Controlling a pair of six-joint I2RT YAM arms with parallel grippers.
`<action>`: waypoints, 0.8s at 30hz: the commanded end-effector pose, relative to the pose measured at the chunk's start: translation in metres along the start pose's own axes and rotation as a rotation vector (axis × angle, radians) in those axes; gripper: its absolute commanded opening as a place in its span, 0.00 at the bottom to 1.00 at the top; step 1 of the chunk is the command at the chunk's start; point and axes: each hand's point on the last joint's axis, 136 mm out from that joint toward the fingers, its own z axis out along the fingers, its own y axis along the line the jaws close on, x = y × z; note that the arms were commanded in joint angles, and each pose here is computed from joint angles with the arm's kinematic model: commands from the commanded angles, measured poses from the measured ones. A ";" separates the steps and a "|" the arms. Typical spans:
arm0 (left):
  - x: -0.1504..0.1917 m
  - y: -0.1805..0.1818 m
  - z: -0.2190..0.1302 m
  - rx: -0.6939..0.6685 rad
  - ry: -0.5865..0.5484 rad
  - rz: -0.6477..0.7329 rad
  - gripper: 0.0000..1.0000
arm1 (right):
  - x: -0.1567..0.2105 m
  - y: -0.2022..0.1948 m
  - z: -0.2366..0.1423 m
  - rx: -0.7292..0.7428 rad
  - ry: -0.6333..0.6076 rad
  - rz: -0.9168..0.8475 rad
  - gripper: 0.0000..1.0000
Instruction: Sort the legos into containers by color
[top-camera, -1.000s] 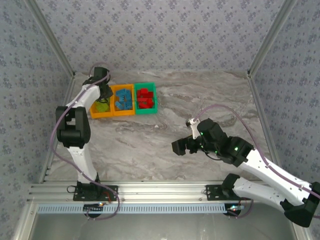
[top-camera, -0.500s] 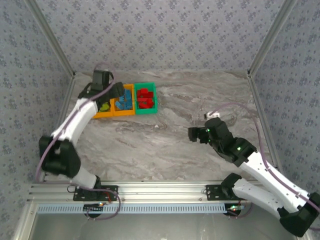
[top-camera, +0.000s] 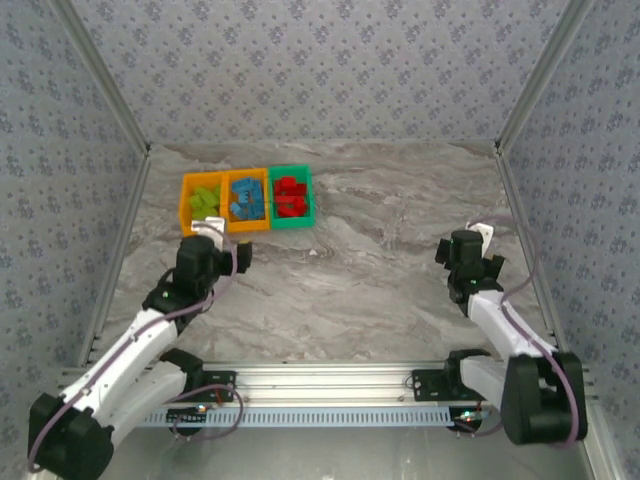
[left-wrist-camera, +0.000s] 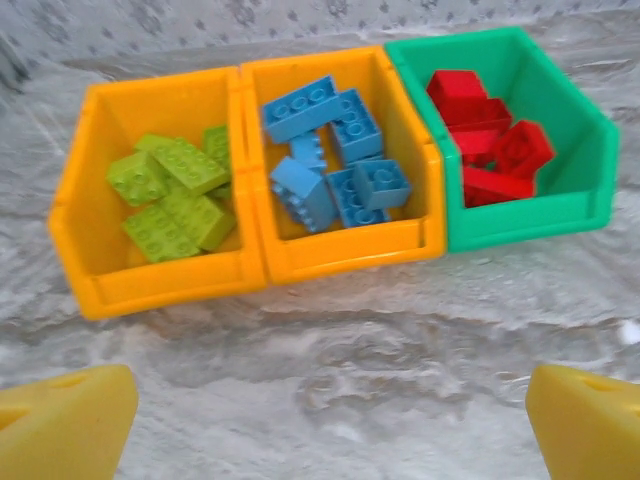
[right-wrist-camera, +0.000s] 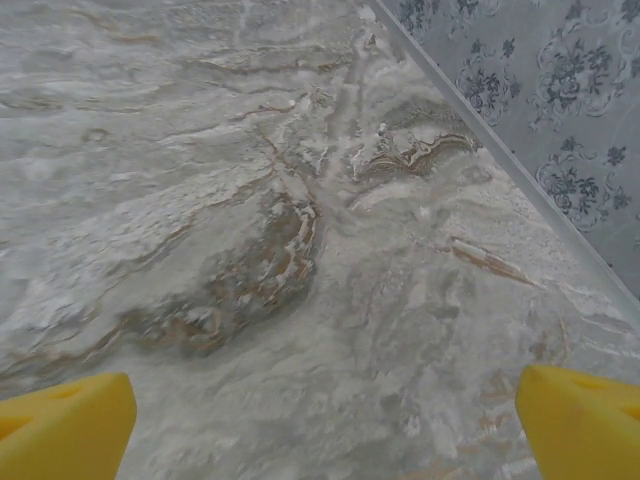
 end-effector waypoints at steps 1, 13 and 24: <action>-0.023 0.020 -0.005 -0.106 -0.212 0.095 0.99 | -0.024 0.015 0.023 -0.078 -0.117 0.030 1.00; 0.019 0.084 0.062 -0.164 -0.149 -0.085 0.99 | -0.026 0.056 0.050 -0.223 -0.257 -0.063 1.00; 0.038 0.096 0.123 -0.055 -0.069 -0.144 0.99 | -0.024 0.077 0.048 -0.370 -0.214 -0.117 1.00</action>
